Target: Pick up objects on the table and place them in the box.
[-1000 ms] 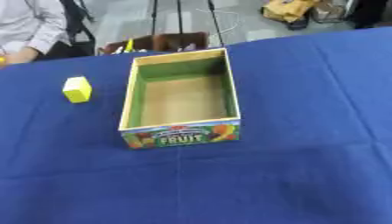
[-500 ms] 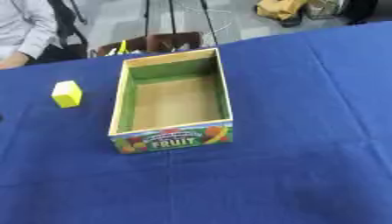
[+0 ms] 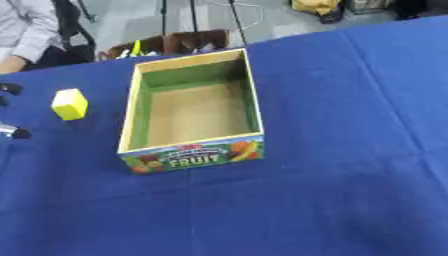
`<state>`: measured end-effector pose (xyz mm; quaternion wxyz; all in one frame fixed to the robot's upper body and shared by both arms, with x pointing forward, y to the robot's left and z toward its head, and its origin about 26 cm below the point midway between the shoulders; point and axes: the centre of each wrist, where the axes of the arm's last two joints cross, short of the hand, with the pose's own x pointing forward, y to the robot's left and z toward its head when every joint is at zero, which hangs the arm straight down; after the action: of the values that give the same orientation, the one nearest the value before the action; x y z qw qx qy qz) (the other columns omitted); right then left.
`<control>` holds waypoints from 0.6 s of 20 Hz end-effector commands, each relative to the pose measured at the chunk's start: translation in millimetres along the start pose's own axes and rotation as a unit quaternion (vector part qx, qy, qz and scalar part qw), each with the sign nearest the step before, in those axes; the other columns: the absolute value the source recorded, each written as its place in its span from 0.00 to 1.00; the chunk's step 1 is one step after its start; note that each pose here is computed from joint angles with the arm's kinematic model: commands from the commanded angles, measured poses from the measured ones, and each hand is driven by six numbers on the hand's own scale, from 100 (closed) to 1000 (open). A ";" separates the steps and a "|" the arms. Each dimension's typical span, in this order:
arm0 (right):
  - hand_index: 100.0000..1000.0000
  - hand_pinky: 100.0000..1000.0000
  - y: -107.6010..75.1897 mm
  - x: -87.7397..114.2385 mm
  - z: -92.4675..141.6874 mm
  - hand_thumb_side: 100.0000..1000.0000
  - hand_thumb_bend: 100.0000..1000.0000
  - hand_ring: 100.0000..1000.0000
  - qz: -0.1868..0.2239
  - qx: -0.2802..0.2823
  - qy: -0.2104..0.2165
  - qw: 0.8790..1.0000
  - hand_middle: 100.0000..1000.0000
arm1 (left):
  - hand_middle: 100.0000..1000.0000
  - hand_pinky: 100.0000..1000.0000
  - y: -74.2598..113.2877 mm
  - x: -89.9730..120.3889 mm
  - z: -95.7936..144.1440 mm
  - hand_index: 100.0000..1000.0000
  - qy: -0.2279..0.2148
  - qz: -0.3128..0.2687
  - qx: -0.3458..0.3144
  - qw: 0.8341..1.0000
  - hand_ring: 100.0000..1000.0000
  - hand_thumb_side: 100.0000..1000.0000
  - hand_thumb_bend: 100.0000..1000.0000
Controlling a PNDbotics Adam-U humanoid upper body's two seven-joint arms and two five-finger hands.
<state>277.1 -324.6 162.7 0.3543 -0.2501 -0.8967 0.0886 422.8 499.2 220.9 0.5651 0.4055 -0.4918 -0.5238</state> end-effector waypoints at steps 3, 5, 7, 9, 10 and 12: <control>0.60 0.64 -3.3 6.4 -8.1 0.55 0.00 0.75 0.012 0.009 -0.027 1.000 0.46 | 0.90 0.63 27.6 7.2 1.7 1.00 -0.006 -0.018 0.053 0.998 0.78 0.63 0.72; 0.60 0.64 -3.1 7.3 -10.0 0.55 0.00 0.75 0.011 0.009 -0.032 0.999 0.46 | 0.90 0.64 31.7 11.0 0.2 1.00 -0.009 -0.019 0.073 0.997 0.79 0.65 0.66; 0.60 0.64 -3.3 7.8 -11.4 0.55 0.00 0.75 0.011 0.009 -0.037 0.999 0.46 | 0.89 0.64 35.1 12.5 0.2 1.00 -0.008 -0.021 0.092 0.996 0.79 0.66 0.62; 0.60 0.64 -3.8 8.3 -12.6 0.56 0.00 0.75 0.013 0.009 -0.042 0.999 0.46 | 0.89 0.64 37.2 12.2 0.8 1.00 -0.005 -0.022 0.103 0.994 0.79 0.65 0.57; 0.60 0.64 -3.9 8.5 -13.1 0.56 0.00 0.75 0.015 0.010 -0.044 0.999 0.46 | 0.89 0.64 37.7 11.7 1.1 1.00 -0.003 -0.023 0.106 0.994 0.79 0.65 0.55; 0.60 0.64 -4.2 8.7 -13.6 0.55 0.00 0.75 0.018 0.011 -0.046 0.999 0.46 | 0.89 0.64 38.6 11.1 1.4 1.00 0.000 -0.025 0.108 0.994 0.80 0.64 0.53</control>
<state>280.7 -322.5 170.5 0.3308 -0.2492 -0.9045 0.1013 434.6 483.1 238.2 0.5172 0.4517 -0.5327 -0.4946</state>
